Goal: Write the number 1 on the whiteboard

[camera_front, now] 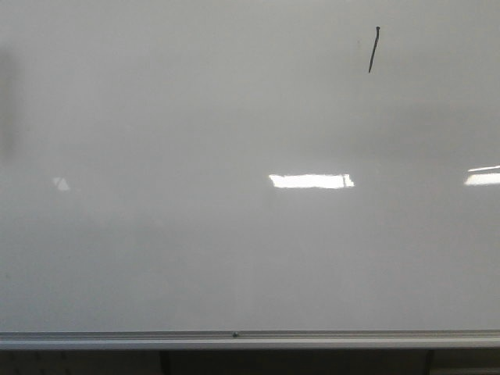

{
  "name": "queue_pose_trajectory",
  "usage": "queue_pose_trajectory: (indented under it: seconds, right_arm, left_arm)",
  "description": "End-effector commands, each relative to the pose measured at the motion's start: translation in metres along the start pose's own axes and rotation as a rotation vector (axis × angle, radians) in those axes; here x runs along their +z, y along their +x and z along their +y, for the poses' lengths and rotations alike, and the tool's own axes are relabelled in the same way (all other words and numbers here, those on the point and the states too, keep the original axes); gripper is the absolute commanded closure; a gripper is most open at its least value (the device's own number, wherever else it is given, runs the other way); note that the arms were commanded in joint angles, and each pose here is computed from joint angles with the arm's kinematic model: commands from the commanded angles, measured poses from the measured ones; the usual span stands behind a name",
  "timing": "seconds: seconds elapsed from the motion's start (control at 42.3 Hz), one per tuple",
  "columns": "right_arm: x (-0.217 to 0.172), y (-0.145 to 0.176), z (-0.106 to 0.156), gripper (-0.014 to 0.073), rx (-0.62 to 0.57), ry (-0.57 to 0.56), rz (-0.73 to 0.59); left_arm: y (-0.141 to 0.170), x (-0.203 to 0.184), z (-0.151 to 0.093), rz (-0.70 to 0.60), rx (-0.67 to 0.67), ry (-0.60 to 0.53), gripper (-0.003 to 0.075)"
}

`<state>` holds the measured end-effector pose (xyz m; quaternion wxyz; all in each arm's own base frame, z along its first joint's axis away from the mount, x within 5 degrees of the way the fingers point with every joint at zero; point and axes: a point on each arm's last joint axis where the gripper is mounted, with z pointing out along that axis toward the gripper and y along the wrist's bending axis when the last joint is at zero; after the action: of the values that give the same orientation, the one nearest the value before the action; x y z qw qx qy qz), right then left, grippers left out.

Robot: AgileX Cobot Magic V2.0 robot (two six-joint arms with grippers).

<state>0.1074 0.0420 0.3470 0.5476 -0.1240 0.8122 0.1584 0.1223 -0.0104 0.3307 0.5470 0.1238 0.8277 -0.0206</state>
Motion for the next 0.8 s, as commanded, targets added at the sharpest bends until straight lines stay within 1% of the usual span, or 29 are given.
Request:
queue_pose_trajectory:
  seconds: [0.0, 0.78]
  right_arm:
    - [-0.0042, -0.0146, -0.0012, 0.0655, 0.006, 0.022, -0.104]
    - [-0.0040, -0.0125, -0.0005, 0.0655, 0.006, 0.015, -0.082]
  left_arm:
    - [-0.0133, -0.0053, 0.0025, -0.091, -0.013, -0.032, 0.0741]
    - [-0.0132, -0.0053, 0.0024, -0.089, -0.013, -0.030, 0.0741]
